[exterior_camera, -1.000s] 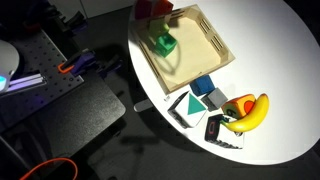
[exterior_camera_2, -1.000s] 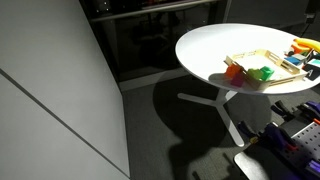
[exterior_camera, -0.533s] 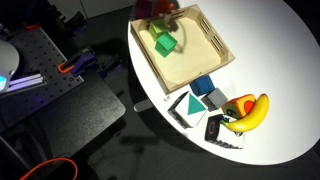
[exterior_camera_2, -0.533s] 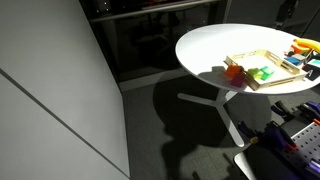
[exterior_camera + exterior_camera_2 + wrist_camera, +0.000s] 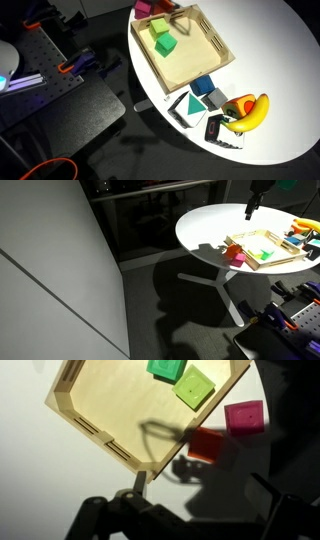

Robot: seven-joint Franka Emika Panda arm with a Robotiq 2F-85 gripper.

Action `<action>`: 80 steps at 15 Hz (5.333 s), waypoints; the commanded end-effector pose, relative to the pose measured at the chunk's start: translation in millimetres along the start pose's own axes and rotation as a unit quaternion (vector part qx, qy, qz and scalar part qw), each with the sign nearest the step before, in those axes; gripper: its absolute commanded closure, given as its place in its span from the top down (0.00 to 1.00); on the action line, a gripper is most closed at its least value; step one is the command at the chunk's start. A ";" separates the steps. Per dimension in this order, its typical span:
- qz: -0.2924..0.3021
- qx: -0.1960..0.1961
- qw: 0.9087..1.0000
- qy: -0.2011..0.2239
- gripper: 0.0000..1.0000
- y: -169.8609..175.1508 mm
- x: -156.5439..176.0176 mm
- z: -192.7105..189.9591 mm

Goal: Put the orange block in the box

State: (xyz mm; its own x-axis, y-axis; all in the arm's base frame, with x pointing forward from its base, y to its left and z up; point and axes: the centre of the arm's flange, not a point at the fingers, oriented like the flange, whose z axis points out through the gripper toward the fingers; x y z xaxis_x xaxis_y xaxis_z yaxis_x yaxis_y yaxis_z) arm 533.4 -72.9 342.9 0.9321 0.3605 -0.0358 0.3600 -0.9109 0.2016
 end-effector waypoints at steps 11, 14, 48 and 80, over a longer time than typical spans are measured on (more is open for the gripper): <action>-0.007 0.060 0.998 -0.007 1.00 -16.2 47.0 88.9; -0.010 0.051 0.998 -0.020 1.00 -17.1 49.6 100.9; 0.007 0.007 0.999 -0.041 1.00 -46.1 51.3 176.0; 0.066 -0.005 0.997 -0.029 0.26 -4.0 5.3 82.0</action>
State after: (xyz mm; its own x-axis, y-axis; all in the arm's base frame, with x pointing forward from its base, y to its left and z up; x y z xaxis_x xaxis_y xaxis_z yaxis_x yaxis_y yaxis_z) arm 567.1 -67.6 244.4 0.9584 0.2801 -0.0545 0.2851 -0.9328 0.2205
